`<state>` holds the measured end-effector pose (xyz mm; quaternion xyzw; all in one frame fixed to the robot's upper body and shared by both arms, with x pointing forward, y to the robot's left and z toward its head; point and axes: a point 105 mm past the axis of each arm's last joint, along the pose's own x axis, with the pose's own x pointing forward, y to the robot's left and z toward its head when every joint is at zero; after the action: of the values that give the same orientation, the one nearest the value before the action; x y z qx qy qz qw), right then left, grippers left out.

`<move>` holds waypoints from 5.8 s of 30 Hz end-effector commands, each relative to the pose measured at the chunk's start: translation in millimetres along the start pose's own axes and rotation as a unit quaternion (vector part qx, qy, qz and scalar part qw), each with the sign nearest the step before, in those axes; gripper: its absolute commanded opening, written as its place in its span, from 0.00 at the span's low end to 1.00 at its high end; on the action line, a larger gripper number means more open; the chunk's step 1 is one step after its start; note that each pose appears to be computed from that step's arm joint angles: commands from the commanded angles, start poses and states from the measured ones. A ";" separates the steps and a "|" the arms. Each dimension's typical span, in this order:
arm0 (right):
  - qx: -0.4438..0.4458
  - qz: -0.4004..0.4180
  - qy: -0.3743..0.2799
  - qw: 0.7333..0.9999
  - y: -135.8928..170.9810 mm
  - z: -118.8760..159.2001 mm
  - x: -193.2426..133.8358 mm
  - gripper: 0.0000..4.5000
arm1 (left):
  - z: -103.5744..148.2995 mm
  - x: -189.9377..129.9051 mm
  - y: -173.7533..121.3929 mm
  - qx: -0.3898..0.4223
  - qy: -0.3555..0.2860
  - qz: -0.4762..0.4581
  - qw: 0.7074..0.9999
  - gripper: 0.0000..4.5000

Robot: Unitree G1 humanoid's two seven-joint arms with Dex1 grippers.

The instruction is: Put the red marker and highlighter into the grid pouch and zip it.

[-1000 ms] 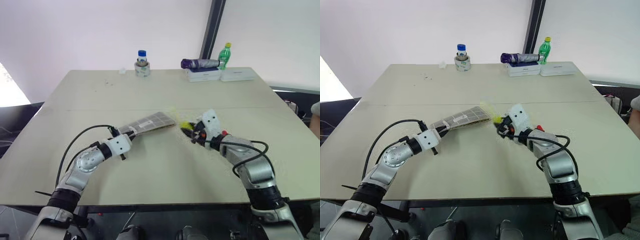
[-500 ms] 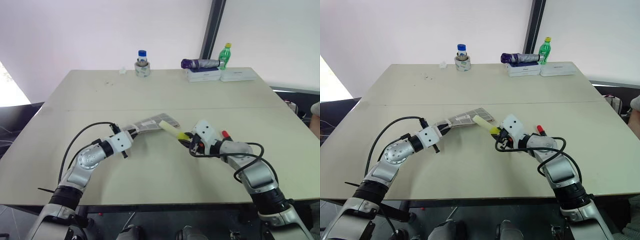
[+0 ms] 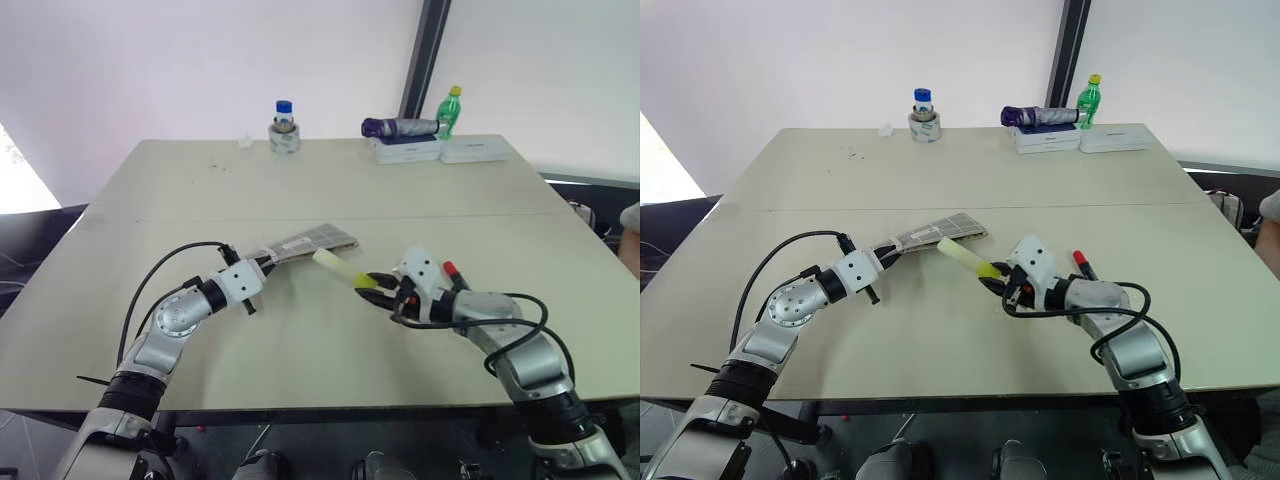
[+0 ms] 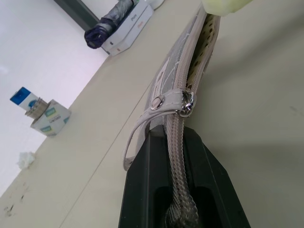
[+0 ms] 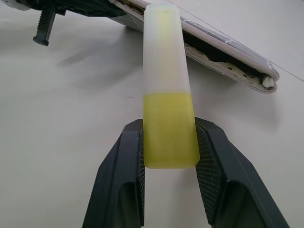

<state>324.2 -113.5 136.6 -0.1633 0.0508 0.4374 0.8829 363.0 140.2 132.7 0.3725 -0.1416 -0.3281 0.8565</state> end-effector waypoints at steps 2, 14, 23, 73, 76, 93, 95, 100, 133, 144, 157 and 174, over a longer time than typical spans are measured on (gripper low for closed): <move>-0.025 -0.033 0.004 0.999 -11.2 4.6 4.1 0.20 | 11.1 1.5 11.3 0.008 -0.021 0.018 1.000 0.00; -0.050 -0.050 0.006 0.997 -10.5 4.1 20.6 0.20 | 15.6 0.7 -3.8 0.031 -0.029 -0.017 0.999 0.00; -0.178 -0.020 0.044 0.983 -0.9 17.2 48.5 0.20 | 19.3 2.0 -11.5 0.115 -0.034 -0.073 0.990 0.00; -0.028 -0.321 -0.052 0.945 -52.1 -11.5 -93.6 0.99 | 10.0 4.4 -14.9 0.064 -0.029 -0.057 0.996 0.00; -0.029 -0.338 -0.049 0.939 -45.6 -15.8 -106.3 0.99 | 11.1 8.8 -16.9 0.062 -0.036 -0.062 0.995 0.00; 0.068 -0.361 0.082 0.926 -73.7 -63.1 -110.1 0.99 | 8.8 11.0 -20.7 0.060 -0.038 -0.066 0.995 0.00; 0.092 -0.364 0.097 0.922 -83.8 -67.9 -111.3 0.99 | 8.6 9.3 -21.5 0.059 -0.037 -0.063 0.996 0.00; 0.162 -0.345 0.137 0.915 -87.3 -84.9 -110.8 0.99 | 8.2 5.3 -22.9 0.059 -0.033 -0.059 0.996 0.00; -0.192 -0.037 0.063 0.979 -15.8 2.2 4.1 0.07 | 24.4 12.9 -21.2 0.066 -0.052 -0.058 0.995 0.00; -0.188 0.086 0.011 0.978 14.2 9.5 -11.6 0.07 | 23.0 7.9 -22.8 0.061 -0.042 -0.052 0.996 0.00; -0.239 -0.019 0.035 0.970 -27.8 8.9 9.2 0.07 | 29.4 11.2 -24.6 0.062 -0.051 -0.059 0.995 0.00; -0.471 0.050 0.019 0.881 -5.7 30.6 65.9 0.07 | 46.4 14.0 -26.6 0.087 -0.084 -0.097 0.988 0.00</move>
<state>370.1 -65.6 138.5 -0.5605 -0.0998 0.4450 0.6913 343.6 98.7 131.4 0.4298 -0.1737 -0.4199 0.7802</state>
